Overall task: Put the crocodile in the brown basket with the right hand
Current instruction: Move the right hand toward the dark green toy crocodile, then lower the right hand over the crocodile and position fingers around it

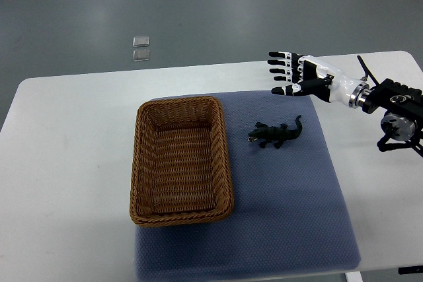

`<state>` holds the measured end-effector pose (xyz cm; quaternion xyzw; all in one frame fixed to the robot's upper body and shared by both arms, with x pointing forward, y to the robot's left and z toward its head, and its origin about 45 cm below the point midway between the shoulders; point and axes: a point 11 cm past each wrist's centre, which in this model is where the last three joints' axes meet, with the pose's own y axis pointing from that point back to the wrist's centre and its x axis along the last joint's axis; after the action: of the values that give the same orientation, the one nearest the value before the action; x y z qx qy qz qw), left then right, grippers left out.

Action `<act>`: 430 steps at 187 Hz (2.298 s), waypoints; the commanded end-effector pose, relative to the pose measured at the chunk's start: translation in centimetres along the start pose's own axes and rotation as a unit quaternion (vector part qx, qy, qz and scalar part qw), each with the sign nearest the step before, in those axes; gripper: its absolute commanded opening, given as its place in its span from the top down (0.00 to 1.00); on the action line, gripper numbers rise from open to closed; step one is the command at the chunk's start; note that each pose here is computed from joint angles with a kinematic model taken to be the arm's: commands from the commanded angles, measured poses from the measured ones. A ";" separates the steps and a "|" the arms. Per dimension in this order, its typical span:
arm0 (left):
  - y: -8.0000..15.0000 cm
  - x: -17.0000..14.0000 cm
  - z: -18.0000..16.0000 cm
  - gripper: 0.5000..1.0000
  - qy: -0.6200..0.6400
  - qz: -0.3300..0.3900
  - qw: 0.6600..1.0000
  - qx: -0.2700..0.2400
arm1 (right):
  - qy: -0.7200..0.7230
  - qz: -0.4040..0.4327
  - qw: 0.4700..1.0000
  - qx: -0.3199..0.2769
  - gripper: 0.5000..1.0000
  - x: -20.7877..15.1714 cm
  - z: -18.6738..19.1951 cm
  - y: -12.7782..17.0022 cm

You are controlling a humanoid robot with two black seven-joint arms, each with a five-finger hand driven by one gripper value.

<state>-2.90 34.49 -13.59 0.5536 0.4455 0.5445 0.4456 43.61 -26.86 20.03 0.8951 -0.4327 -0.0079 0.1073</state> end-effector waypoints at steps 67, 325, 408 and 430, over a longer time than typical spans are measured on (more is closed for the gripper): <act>0.0 0.0 0.0 0.00 0.000 0.000 1.000 0.000 | 0.183 -0.083 0.979 -0.018 0.15 -1.0 -2.2 -1.0; 0.0 0.0 0.0 0.00 0.000 0.000 1.000 0.000 | 0.619 -0.253 0.741 -0.069 0.15 -3.2 -0.6 -2.3; 0.0 0.0 0.0 0.00 -0.001 0.000 1.000 0.000 | 0.615 -0.264 0.740 -0.062 0.15 -4.4 0.5 -2.5; 0.0 0.0 0.0 0.00 -0.001 -0.001 1.000 0.000 | 0.613 -0.265 0.741 -0.066 0.15 -4.4 0.9 -2.4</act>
<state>-2.91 34.49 -13.59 0.5537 0.4455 0.5443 0.4457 42.71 -22.05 18.63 0.7752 -0.0173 0.4890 0.3995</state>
